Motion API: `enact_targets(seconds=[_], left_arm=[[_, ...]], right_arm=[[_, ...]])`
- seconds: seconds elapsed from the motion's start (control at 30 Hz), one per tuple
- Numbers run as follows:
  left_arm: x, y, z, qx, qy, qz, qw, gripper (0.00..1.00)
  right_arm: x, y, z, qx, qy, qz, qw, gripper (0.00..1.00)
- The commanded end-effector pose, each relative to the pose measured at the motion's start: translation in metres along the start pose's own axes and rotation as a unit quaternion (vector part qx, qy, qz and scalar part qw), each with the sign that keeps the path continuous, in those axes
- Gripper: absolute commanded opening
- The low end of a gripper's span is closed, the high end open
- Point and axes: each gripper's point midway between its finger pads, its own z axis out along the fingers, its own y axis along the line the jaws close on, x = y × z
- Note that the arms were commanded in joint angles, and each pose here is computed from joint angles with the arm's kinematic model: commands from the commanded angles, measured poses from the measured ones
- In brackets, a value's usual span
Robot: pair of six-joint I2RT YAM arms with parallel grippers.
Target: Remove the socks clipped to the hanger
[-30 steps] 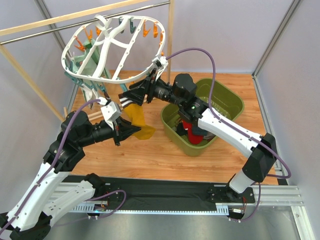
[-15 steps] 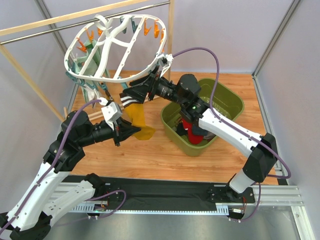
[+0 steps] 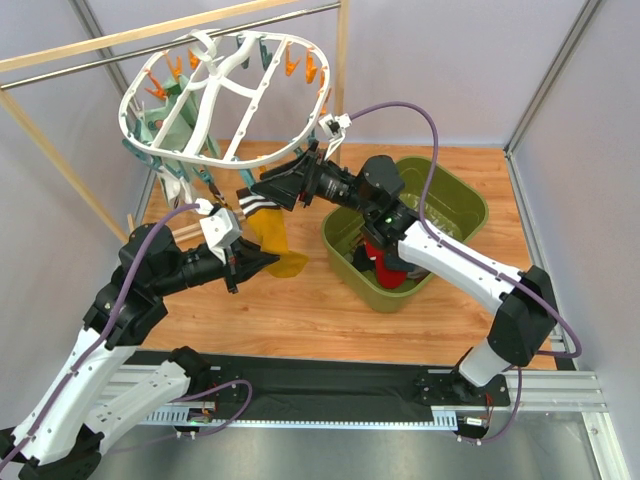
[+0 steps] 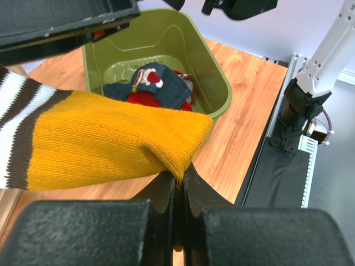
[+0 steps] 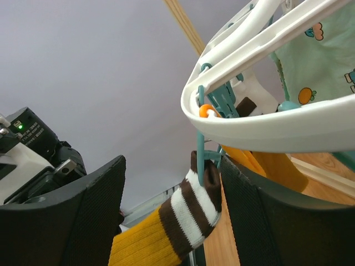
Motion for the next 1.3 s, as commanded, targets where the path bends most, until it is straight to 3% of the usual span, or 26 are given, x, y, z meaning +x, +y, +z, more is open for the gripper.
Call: enact_targets(seconds=[0.0, 0.23, 0.43, 0.73, 1.03, 1.2, 1.23, 1.27], left_arm=[[-0.014, -0.001, -0.002, 0.004, -0.014, 0.02, 1.0, 0.0], [-0.013, 0.002, -0.001, -0.003, -0.02, 0.022, 1.0, 0.0], [-0.013, 0.003, 0.003, -0.004, -0.016, 0.001, 1.0, 0.0], [-0.017, -0.004, 0.005, 0.012, -0.026, -0.027, 0.999, 0.0], [-0.025, -0.009, 0.011, 0.034, -0.045, -0.045, 0.997, 0.0], [-0.026, -0.009, 0.018, 0.042, -0.047, -0.058, 0.996, 0.0], [-0.027, -0.008, 0.019, 0.043, -0.05, -0.059, 0.996, 0.0], [-0.026, -0.008, 0.021, 0.043, -0.048, -0.063, 0.996, 0.0]], right_arm=[[-0.014, 0.03, -0.013, -0.031, 0.003, -0.035, 0.999, 0.7], [-0.009, 0.031, -0.021, -0.013, 0.024, -0.026, 0.999, 0.73], [-0.001, 0.049, -0.044, -0.026, 0.062, -0.082, 0.994, 0.75], [0.069, 0.041, -0.105, -0.065, 0.167, -0.184, 0.966, 0.85], [0.078, 0.025, -0.091, -0.087, 0.171, -0.221, 0.956, 0.88], [0.085, 0.04, -0.086, -0.122, 0.157, -0.221, 0.955, 0.85], [0.083, 0.043, -0.085, -0.124, 0.151, -0.221, 0.956, 0.77], [0.081, 0.044, -0.084, -0.122, 0.146, -0.219, 0.957, 0.62]])
